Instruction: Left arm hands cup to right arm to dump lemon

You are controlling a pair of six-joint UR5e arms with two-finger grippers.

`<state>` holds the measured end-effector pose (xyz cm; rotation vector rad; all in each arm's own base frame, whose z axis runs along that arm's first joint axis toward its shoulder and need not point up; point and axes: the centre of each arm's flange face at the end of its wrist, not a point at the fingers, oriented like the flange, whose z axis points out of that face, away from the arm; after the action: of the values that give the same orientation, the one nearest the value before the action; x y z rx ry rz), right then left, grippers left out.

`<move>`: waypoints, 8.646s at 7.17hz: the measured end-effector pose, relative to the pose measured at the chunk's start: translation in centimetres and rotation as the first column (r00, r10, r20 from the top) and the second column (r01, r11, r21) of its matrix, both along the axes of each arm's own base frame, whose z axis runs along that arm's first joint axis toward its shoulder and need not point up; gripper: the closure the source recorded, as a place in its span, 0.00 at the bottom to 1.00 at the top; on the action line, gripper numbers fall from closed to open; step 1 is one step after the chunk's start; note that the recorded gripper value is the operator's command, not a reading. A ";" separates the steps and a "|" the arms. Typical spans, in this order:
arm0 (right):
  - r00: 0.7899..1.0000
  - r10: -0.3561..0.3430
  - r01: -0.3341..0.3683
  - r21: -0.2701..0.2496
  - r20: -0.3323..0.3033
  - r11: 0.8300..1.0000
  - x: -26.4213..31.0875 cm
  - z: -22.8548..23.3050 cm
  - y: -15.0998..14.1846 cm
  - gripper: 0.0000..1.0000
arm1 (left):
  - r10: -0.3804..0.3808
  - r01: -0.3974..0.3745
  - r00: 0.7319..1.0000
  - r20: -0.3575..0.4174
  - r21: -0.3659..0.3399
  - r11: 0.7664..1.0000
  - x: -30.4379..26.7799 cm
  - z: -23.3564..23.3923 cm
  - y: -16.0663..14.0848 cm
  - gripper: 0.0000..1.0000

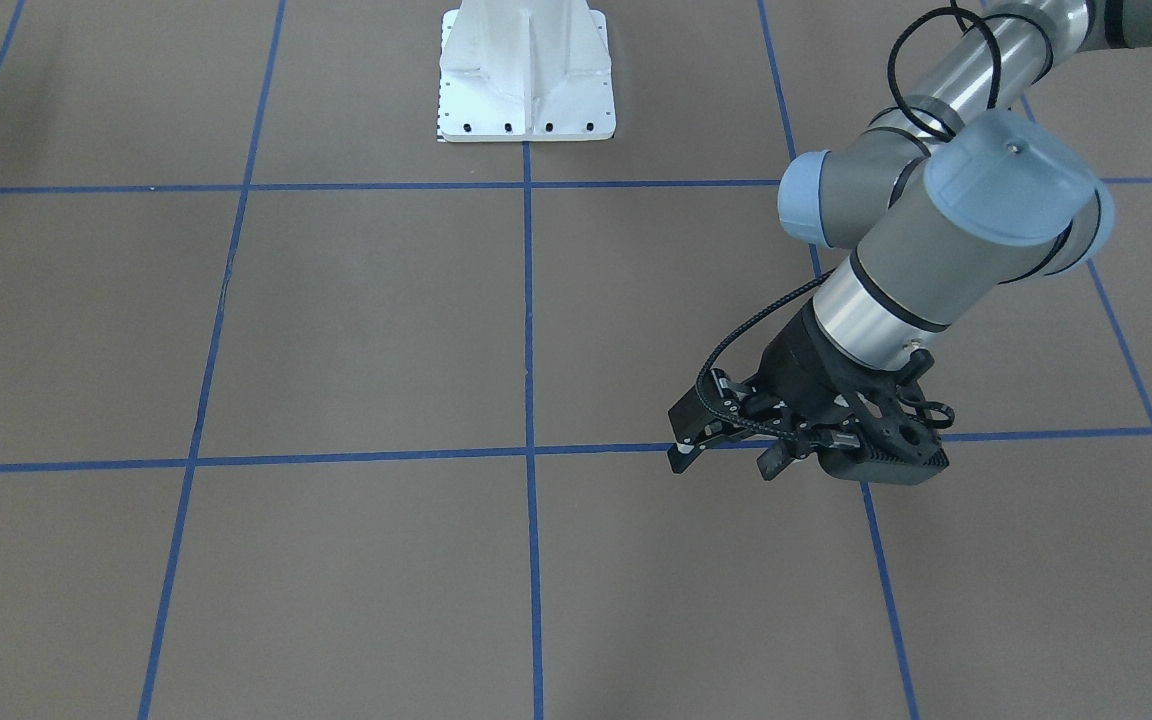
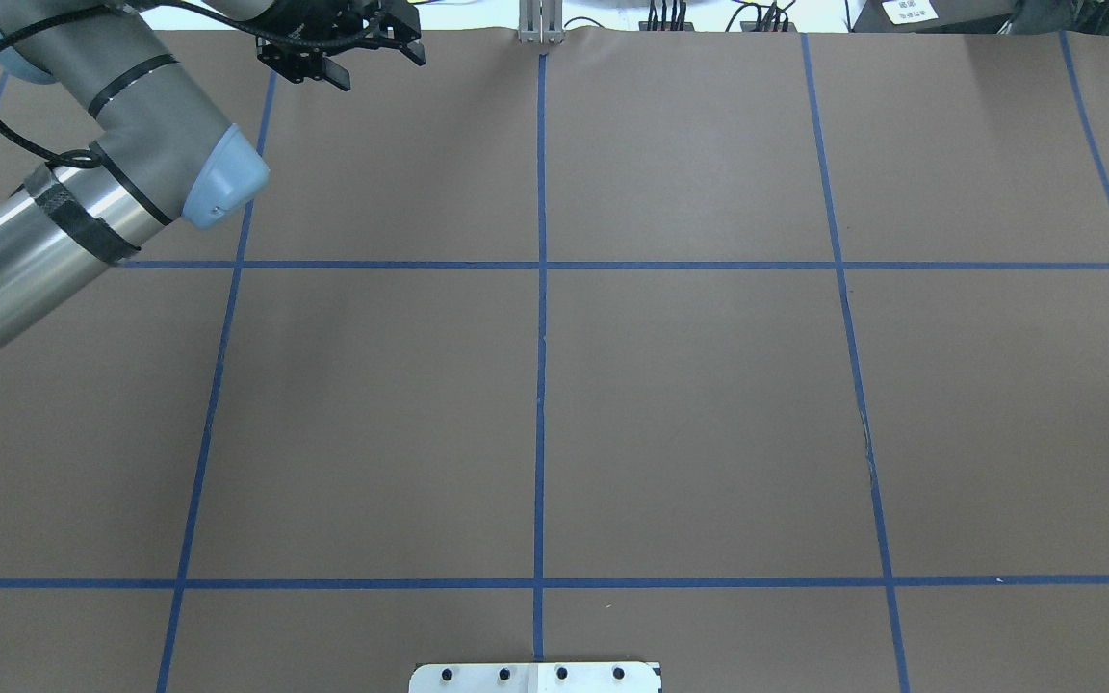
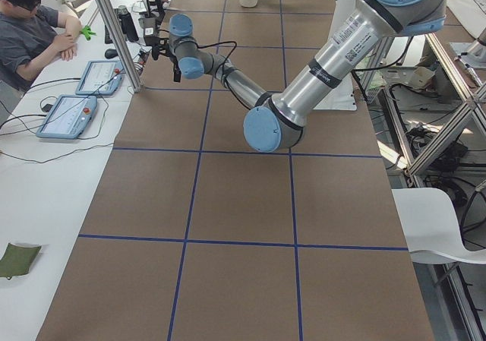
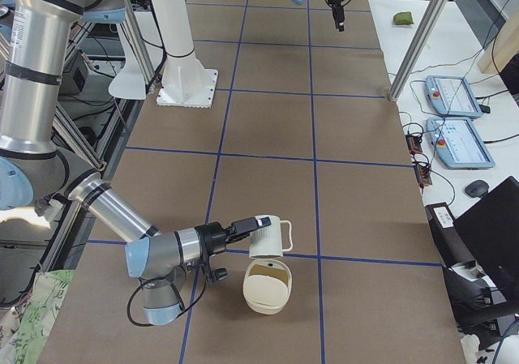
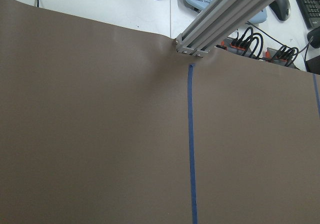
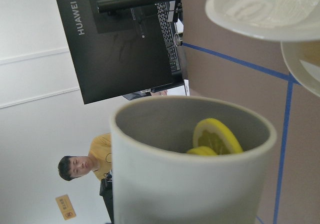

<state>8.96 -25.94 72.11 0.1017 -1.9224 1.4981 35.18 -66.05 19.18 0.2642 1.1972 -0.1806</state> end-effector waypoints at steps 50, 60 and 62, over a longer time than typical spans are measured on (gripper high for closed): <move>-0.587 0.498 0.537 0.153 -0.638 0.829 -49.7 -48.6 -19.1 0.65 | 0.076 -0.135 0.975 -0.210 -0.281 0.950 2.6 -11.8 6.7 0.00; -0.647 0.496 0.515 0.147 -0.579 0.844 -57.1 -53.3 -15.7 0.65 | 0.098 -0.194 0.948 -0.302 -0.306 0.932 5.5 -13.9 9.8 0.09; -0.643 0.499 0.516 0.152 -0.581 0.843 -57.2 -53.6 -15.5 0.65 | 0.101 -0.197 0.949 -0.299 -0.308 0.931 5.9 -13.7 9.9 0.11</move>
<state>-48.27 -41.47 18.50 1.3436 -0.1824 -0.1410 41.08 -56.18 5.44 -0.1586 1.4369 -0.2902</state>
